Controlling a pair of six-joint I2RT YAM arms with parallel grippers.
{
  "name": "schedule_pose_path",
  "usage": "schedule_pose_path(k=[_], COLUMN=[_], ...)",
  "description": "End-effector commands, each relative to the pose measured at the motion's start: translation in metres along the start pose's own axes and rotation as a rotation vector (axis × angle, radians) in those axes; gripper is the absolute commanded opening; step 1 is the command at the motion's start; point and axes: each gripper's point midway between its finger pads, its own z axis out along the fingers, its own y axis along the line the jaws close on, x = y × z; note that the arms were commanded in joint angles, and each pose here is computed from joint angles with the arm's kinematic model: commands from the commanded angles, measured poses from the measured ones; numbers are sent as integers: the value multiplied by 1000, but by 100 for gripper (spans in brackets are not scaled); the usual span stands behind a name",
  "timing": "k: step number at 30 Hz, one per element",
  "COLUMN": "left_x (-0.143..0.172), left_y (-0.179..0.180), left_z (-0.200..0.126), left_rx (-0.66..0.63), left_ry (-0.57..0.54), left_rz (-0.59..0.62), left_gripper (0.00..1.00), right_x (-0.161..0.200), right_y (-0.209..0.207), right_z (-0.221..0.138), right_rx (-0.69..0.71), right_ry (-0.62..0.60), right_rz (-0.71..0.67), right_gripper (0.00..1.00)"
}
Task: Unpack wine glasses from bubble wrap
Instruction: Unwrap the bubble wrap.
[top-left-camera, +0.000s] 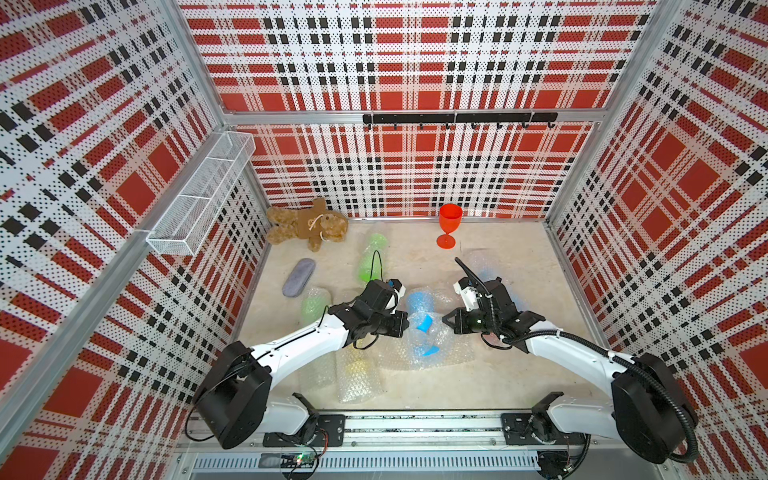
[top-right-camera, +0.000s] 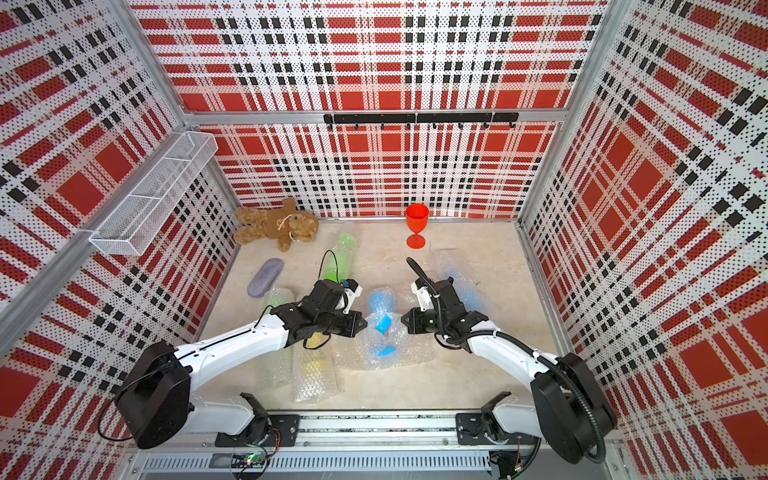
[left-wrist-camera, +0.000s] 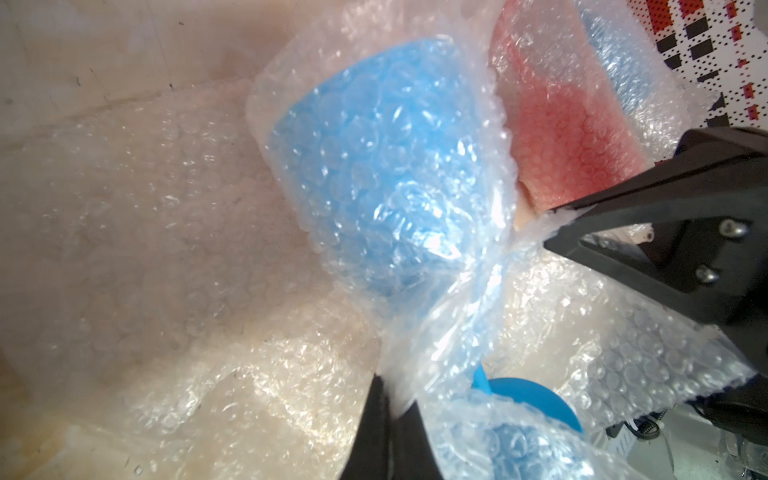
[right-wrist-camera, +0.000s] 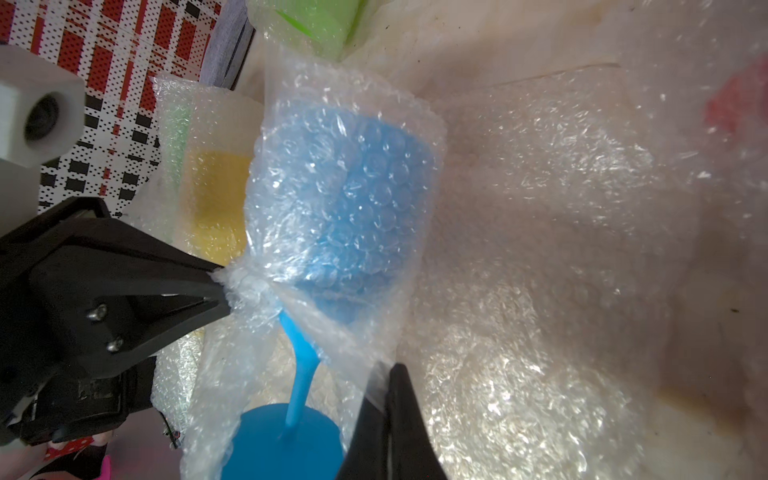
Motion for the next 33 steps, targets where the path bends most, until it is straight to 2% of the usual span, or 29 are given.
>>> schedule_pose_path(k=[1, 12, 22, 23, 25, 27, 30, 33], left_x=[10, 10, 18, 17, 13, 5, -7, -17], left_y=[50, 66, 66, 66, 64, 61, 56, 53], left_z=[-1, 5, 20, 20, 16, 9, -3, -15], left_rx=[-208, -304, -345, -348, -350, -352, -350, -343], left_ry=[19, 30, 78, 77, 59, 26, -22, -57], left_rz=[-35, -10, 17, 13, 5, -3, -20, -35], left_gripper=[0, 0, 0, 3, 24, 37, 47, 50], right_x=[-2, 2, 6, 6, 6, 6, 7, 7], right_y=[-47, -65, -56, -55, -53, -48, -44, -41], right_z=[-8, -7, 0, 0, 0, 1, 3, 5], right_rx=[191, 252, 186, 181, 170, 155, 156, 163], right_ry=[-54, -80, -59, -57, -54, -55, -51, -48], right_rz=[44, 54, 46, 46, 45, 37, 25, 22], right_gripper=[0, 0, 0, 0, 0, 0, 0, 0])
